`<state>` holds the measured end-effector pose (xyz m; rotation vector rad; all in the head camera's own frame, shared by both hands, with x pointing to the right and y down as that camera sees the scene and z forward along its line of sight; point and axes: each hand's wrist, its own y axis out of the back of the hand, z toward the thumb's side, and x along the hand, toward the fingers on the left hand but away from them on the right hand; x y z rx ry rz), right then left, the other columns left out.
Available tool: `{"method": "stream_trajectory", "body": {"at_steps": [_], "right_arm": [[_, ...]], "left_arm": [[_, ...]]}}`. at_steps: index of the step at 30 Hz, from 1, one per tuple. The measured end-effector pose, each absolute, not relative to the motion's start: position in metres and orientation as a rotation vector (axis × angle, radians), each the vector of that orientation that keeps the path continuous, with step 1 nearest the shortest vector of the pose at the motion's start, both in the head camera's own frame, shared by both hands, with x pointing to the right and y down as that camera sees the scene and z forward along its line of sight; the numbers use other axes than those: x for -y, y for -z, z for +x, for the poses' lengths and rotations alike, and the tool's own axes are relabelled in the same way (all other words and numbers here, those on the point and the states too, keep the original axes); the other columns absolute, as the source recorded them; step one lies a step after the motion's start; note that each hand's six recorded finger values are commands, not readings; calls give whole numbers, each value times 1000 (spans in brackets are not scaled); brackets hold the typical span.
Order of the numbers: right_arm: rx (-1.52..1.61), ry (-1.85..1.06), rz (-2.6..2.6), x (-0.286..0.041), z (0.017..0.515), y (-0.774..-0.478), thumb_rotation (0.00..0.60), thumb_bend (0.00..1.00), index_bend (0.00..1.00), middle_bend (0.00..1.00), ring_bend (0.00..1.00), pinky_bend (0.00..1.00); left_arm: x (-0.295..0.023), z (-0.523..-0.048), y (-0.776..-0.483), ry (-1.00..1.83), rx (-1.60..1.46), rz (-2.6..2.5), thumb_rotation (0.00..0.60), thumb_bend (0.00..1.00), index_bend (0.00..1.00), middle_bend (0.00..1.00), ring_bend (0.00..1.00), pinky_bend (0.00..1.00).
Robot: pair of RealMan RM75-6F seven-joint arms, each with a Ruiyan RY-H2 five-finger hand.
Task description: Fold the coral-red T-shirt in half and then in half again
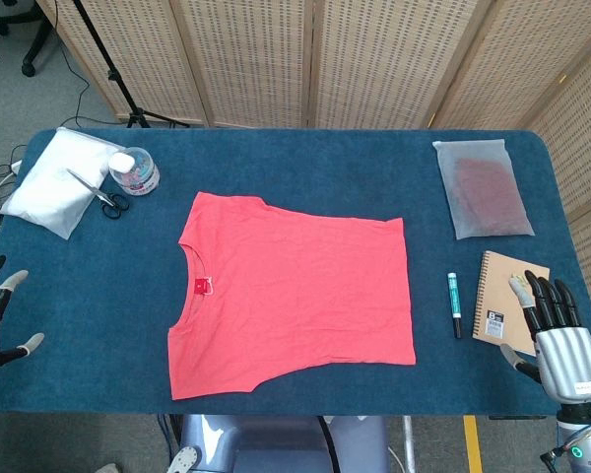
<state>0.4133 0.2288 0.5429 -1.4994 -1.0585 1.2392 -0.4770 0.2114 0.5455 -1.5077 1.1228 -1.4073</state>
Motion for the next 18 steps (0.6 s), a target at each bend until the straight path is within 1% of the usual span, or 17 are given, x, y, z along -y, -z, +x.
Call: {"method": "stream_trajectory", "body": {"at_steps": [4, 6, 8, 12, 14, 18], "right_arm": [[1033, -1239, -1525, -232, 409, -546, 600, 0, 0, 0, 0, 0], [1016, -1232, -1549, -234, 405, -548, 600, 0, 24, 0, 0, 0], [986, -1216, -1587, -236, 396, -551, 600, 0, 102, 0, 0, 0], [896, -1196, -1652, -242, 378, -563, 600, 0, 196, 0, 0, 0], [848, -1195, -1687, -246, 368, -572, 600, 0, 273, 0, 0, 0], [773, -1193, -1750, -253, 349, -595, 600, 55, 328, 0, 0, 0]], "left_arm": [[-212, -477, -545, 1409, -1125, -1507, 600, 0, 0, 0, 0, 0], [-211, -477, -545, 1409, -1127, -1506, 600, 0, 0, 0, 0, 0], [-211, -477, -545, 1411, -1129, -1505, 600, 0, 0, 0, 0, 0], [-210, -478, -547, 1422, -1125, -1505, 600, 0, 0, 0, 0, 0], [-210, -477, -547, 1426, -1121, -1501, 600, 0, 0, 0, 0, 0], [-211, -476, -548, 1431, -1117, -1496, 600, 0, 0, 0, 0, 0]]}}
